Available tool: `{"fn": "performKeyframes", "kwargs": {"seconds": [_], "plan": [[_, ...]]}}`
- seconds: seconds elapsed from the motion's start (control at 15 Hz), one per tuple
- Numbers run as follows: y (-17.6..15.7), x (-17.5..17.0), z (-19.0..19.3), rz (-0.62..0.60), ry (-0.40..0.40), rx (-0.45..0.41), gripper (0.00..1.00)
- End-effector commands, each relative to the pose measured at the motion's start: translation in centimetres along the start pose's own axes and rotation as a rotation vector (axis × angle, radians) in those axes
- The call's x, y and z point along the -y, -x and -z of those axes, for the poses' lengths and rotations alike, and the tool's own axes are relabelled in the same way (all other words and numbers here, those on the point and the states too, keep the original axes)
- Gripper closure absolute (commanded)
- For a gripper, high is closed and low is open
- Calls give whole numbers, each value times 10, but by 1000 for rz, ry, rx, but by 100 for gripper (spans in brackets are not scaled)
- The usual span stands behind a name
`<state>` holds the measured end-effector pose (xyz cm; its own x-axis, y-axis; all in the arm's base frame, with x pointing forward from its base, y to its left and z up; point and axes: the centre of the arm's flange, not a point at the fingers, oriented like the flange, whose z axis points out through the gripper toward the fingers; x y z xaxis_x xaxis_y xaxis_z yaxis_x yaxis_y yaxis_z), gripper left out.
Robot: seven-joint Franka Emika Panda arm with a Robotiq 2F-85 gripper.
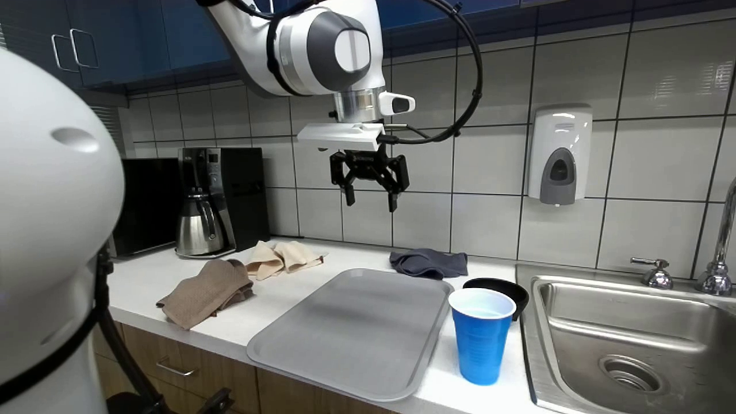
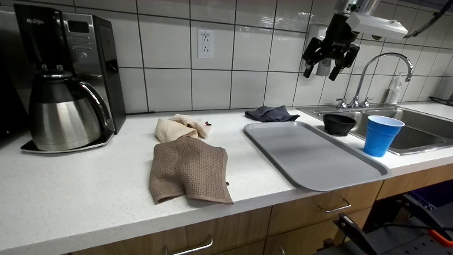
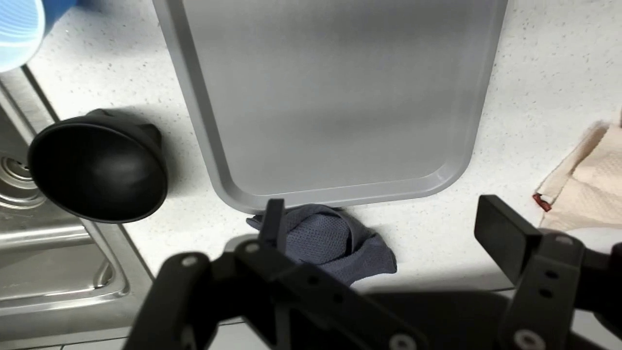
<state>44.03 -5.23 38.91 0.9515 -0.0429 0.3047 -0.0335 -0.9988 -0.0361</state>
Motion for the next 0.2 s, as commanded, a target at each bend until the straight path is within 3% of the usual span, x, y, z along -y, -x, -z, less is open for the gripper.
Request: {"fn": "performKeyframes", "kwargs": {"seconds": [0.0,0.13], "plan": [[1,0,1,1,0,0,0],[2,0,0,2,0,1,0]]}}
